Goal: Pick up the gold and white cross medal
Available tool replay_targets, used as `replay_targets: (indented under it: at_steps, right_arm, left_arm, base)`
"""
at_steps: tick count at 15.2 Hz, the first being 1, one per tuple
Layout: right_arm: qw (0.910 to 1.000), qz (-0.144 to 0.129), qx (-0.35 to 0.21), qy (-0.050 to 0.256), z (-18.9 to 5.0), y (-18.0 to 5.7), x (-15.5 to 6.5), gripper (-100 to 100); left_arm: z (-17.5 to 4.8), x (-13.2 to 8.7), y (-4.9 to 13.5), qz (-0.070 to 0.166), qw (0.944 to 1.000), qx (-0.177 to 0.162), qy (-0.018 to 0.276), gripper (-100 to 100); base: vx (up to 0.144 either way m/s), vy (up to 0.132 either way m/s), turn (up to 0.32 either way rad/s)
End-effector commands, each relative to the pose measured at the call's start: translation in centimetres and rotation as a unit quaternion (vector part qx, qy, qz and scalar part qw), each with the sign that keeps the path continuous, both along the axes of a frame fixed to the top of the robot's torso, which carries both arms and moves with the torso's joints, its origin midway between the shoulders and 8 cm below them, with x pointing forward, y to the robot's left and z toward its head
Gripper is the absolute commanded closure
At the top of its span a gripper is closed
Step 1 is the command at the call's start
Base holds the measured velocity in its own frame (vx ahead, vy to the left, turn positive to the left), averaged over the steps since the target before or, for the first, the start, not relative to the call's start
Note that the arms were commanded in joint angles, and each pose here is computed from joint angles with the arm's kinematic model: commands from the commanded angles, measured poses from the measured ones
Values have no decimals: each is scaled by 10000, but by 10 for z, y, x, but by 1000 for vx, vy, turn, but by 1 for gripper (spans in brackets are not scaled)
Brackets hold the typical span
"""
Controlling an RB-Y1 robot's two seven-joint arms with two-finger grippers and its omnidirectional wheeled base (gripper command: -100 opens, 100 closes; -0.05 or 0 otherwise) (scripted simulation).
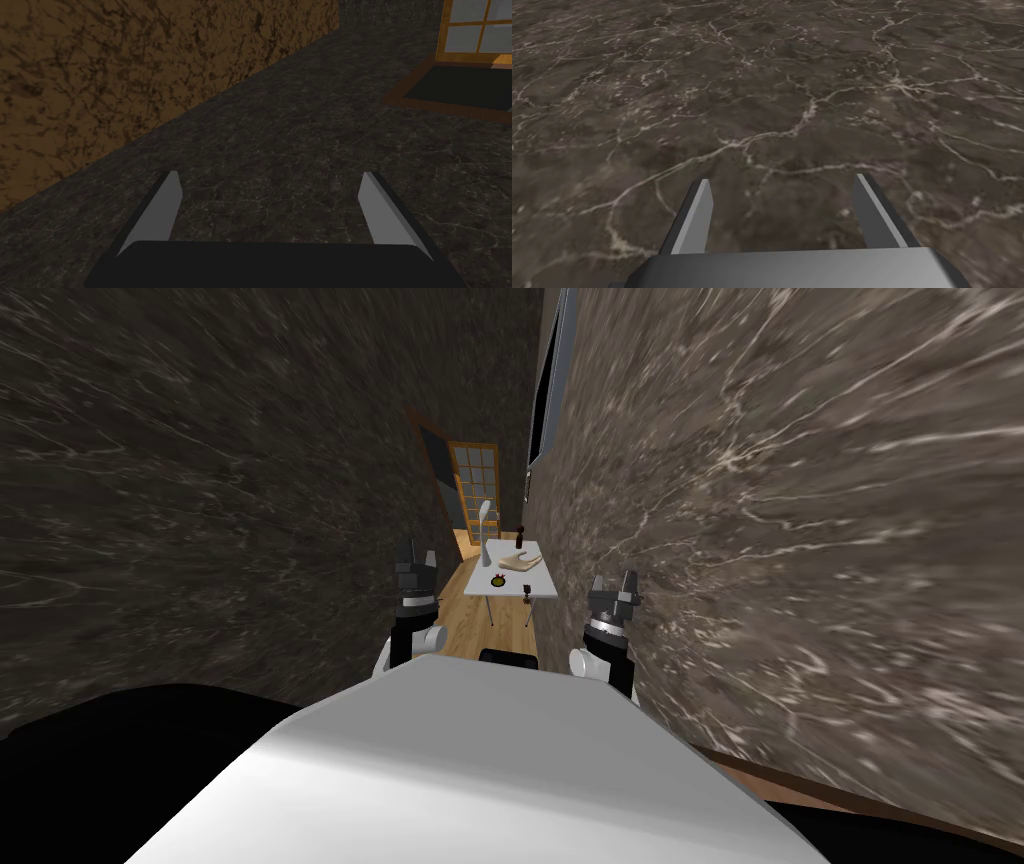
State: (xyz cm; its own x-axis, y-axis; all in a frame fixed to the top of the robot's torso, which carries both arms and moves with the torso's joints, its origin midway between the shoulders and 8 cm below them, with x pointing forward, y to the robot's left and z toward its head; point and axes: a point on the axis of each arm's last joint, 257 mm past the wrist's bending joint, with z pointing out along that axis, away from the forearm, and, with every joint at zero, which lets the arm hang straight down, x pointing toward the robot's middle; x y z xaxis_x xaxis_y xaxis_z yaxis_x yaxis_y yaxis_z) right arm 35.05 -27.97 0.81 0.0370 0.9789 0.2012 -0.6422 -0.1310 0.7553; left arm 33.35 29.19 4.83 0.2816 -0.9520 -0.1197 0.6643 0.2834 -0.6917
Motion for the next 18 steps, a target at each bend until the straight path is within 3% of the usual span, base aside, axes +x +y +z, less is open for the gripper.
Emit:
replay_targets:
  at_steps: [1, 10, 18]
  right_arm:
    - [9997, 110, -208, 61, -2, 6, 2, -100]
    - [9939, 470, -940, 341, -14, 28, 12, -100]
    - [9759, 846, -1851, 787, -43, 52, 25, -100]
  left_arm:
    - [0, 0, 0, 0, 10000, 0, 0, 0]
    - [0, 0, 0, 0, 10000, 0, 0, 0]
    - [0, 0, 0, 0, 10000, -1, 0, 0]
  base:
    - [-1, 6, -2]
    - [-5, 22, -5]
    - [2, 47, -6]
